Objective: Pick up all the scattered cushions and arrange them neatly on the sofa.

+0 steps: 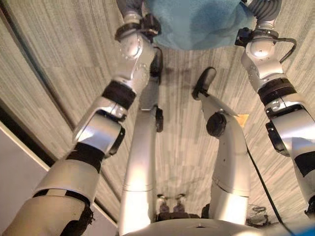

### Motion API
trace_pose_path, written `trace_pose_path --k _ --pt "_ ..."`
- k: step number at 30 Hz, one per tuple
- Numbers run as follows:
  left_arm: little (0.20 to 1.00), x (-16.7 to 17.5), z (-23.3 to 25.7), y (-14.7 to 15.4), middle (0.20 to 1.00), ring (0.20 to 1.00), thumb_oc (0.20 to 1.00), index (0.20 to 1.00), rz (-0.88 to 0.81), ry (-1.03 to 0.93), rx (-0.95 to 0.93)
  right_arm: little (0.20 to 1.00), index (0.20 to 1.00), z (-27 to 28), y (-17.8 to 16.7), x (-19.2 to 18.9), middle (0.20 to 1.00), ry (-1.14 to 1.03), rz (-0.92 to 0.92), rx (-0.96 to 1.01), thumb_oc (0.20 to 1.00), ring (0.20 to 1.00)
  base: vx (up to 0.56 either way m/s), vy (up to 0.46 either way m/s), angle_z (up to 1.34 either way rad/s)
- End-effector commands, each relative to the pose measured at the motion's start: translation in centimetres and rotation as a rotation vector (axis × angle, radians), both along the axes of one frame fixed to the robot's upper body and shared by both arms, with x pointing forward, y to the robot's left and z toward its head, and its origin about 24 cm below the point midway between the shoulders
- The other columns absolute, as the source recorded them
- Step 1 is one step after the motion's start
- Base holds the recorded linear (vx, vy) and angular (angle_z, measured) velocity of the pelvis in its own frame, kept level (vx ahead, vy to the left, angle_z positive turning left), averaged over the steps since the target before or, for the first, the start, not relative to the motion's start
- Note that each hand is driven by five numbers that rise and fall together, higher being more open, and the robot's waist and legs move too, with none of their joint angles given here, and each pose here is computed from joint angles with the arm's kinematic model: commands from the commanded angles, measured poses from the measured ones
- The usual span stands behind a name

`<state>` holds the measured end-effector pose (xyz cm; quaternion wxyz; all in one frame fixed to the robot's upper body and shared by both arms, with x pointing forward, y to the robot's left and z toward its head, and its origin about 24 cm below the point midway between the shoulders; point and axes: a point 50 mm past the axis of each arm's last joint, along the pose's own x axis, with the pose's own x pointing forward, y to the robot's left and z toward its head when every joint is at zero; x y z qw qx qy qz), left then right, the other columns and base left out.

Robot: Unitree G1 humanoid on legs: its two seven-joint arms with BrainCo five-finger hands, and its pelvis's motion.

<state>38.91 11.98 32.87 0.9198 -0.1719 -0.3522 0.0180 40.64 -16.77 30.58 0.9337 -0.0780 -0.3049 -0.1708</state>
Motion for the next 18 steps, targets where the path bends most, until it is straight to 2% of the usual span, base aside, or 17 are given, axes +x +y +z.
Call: trace_pose_path --k 1,5,8,9,10,11,18 --pt "1.000 -0.4 -0.4 -0.8 1.000 1.000 1.000 1.000 -0.026 -0.059 0.215 1.000 1.000 1.3 7.8 -1.1 1.000 -0.090 0.265 -0.208 1.000 1.000 0.00 0.068 -0.01" --pt "1.000 -0.3 0.7 -1.7 1.000 1.000 1.000 1.000 -0.012 -0.071 0.352 1.000 1.000 1.5 8.1 -1.0 1.000 -0.082 0.279 -0.219 1.000 1.000 -0.01 0.052 0.00" --pt "1.000 -0.5 1.2 -2.1 1.000 1.000 1.000 1.000 -0.006 -0.092 0.369 1.000 1.000 1.7 8.4 -1.1 1.000 -0.084 0.287 -0.227 1.000 1.000 0.00 0.016 0.00" --pt "0.633 -0.5 1.2 -2.5 0.633 0.633 0.633 0.633 -0.017 -0.095 0.360 0.576 0.576 1.7 8.6 -1.1 0.576 -0.082 0.298 -0.230 0.576 0.576 0.00 0.000 0.00" --pt "0.235 -0.6 1.1 -2.8 0.235 0.235 0.235 0.235 -0.028 -0.095 0.343 0.200 0.200 1.7 8.7 -1.1 0.200 -0.079 0.303 -0.231 0.200 0.200 0.00 0.000 0.00" --pt "0.200 -0.7 1.2 -2.9 0.200 0.200 0.200 0.200 -0.034 -0.099 0.333 0.200 0.200 1.7 8.9 -1.2 0.200 -0.081 0.311 -0.231 0.200 0.200 0.00 0.000 0.00" --pt "0.200 -1.0 0.9 -2.3 0.200 0.200 0.200 0.200 -0.059 -0.106 0.228 0.200 0.200 2.1 9.6 -1.7 0.200 -0.114 0.356 -0.208 0.200 0.200 -0.01 0.021 -0.02"
